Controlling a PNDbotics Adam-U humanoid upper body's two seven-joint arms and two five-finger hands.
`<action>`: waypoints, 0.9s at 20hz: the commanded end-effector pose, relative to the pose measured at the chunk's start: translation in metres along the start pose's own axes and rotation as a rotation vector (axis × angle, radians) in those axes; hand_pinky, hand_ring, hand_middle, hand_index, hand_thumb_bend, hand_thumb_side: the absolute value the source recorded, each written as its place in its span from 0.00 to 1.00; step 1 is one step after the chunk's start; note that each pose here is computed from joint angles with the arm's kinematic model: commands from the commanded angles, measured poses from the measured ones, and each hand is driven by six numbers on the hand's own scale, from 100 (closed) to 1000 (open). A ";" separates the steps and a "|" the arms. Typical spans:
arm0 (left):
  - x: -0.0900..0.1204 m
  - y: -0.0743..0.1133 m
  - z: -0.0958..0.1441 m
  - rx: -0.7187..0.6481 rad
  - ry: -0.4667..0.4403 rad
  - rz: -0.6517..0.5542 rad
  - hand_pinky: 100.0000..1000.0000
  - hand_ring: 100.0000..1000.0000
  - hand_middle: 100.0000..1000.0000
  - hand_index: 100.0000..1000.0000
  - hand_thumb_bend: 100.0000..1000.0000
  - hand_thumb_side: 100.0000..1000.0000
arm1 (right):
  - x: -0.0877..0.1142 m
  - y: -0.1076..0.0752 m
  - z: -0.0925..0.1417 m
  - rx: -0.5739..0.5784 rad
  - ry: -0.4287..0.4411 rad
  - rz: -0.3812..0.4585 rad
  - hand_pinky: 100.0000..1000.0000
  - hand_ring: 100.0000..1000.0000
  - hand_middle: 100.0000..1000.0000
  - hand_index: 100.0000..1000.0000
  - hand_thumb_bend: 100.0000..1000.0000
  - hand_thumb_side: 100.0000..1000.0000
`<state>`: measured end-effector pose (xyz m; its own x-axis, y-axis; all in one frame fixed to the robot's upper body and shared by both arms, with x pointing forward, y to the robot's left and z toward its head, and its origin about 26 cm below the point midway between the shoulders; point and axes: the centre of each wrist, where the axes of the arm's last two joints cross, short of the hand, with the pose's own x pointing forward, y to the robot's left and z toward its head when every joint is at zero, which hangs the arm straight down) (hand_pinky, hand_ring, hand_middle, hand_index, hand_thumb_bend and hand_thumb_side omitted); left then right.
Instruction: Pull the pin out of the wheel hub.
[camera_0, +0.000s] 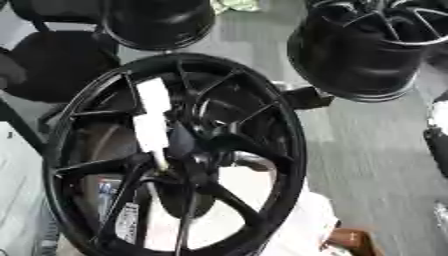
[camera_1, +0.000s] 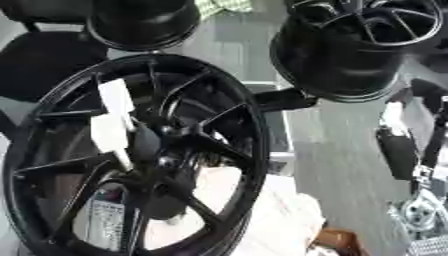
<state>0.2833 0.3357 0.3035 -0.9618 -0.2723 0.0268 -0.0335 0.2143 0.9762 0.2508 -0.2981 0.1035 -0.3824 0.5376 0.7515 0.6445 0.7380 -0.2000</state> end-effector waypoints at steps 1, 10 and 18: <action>0.008 0.025 -0.010 -0.129 -0.022 -0.118 0.77 0.73 0.71 0.79 0.00 0.16 | 0.005 -0.004 -0.005 0.011 -0.037 0.012 0.84 0.77 0.56 0.68 0.00 0.34; 0.019 0.055 -0.050 -0.592 0.066 -0.294 0.77 0.74 0.69 0.80 0.00 0.25 | 0.006 -0.002 -0.004 0.034 -0.038 0.009 0.84 0.76 0.56 0.68 0.00 0.35; 0.022 0.069 -0.086 -0.645 0.092 -0.391 0.77 0.75 0.70 0.80 0.00 0.22 | 0.008 0.001 -0.005 0.047 -0.043 0.001 0.84 0.76 0.56 0.68 0.00 0.36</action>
<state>0.2831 0.2643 0.3848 -0.8756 -0.3945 -0.2789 -0.1364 -0.3521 0.9260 0.2519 -0.2935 0.1038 -0.3875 0.5367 0.7496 0.6169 0.7551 -0.2217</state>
